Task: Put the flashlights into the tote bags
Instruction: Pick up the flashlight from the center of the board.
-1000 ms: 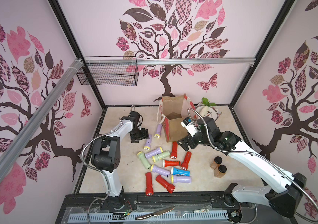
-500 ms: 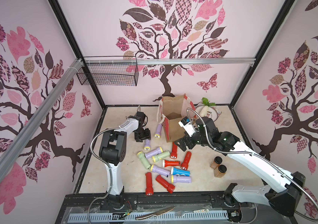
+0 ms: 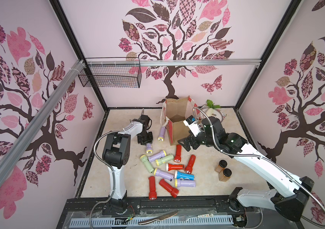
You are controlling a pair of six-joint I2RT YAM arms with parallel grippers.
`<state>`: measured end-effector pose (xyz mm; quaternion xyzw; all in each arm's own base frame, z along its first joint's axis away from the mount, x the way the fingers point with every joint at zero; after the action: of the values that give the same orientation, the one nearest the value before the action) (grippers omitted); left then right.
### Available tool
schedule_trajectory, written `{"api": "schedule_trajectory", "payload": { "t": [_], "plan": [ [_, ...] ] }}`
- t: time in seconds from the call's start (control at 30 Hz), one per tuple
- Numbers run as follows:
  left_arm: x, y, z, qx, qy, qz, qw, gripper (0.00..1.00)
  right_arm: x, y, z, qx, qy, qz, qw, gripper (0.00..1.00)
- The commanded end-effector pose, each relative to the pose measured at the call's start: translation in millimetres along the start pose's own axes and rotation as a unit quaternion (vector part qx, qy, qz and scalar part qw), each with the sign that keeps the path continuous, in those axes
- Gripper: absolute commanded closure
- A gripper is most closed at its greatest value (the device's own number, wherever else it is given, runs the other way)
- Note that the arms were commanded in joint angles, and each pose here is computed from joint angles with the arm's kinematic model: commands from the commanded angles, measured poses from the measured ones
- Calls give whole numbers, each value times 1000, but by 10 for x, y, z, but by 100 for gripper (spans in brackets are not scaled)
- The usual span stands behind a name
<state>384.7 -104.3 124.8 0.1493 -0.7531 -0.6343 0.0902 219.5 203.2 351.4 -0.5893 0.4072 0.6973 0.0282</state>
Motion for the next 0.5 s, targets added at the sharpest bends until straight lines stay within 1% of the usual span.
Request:
{"api": "schedule_trajectory", "payload": {
  "t": [0.0, 0.13, 0.23, 0.33, 0.47],
  "plan": [
    [49, -18, 49, -16, 4, -11, 1000, 70, -148, 44, -5, 5, 7, -17, 1000, 0],
    [46, 123, 40, -12, 7, -33, 999, 83, -175, 80, -3, 7, 6, -21, 1000, 0],
    [50, 297, 28, -4, 9, -53, 999, 90, -194, 125, -5, 11, 6, -24, 1000, 0],
    [55, 560, -3, 12, 8, -78, 997, 97, -207, 158, 2, 11, 0, -28, 1000, 0],
    [76, 984, -42, 36, 10, -120, 992, 100, -203, 173, -24, 28, -12, -17, 999, 0]
  ]
}}
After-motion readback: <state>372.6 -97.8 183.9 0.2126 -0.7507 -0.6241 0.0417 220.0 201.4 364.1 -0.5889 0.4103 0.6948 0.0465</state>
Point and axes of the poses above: each gripper's point midway between its finger pads, its own y axis back along the fingers, its own z axis along the line the jaws close on, x = y × z, the point moved 10 cm from there along y, back along the fingers, and after that the axes turned 11 degrees about y, right-handed, at the moved point
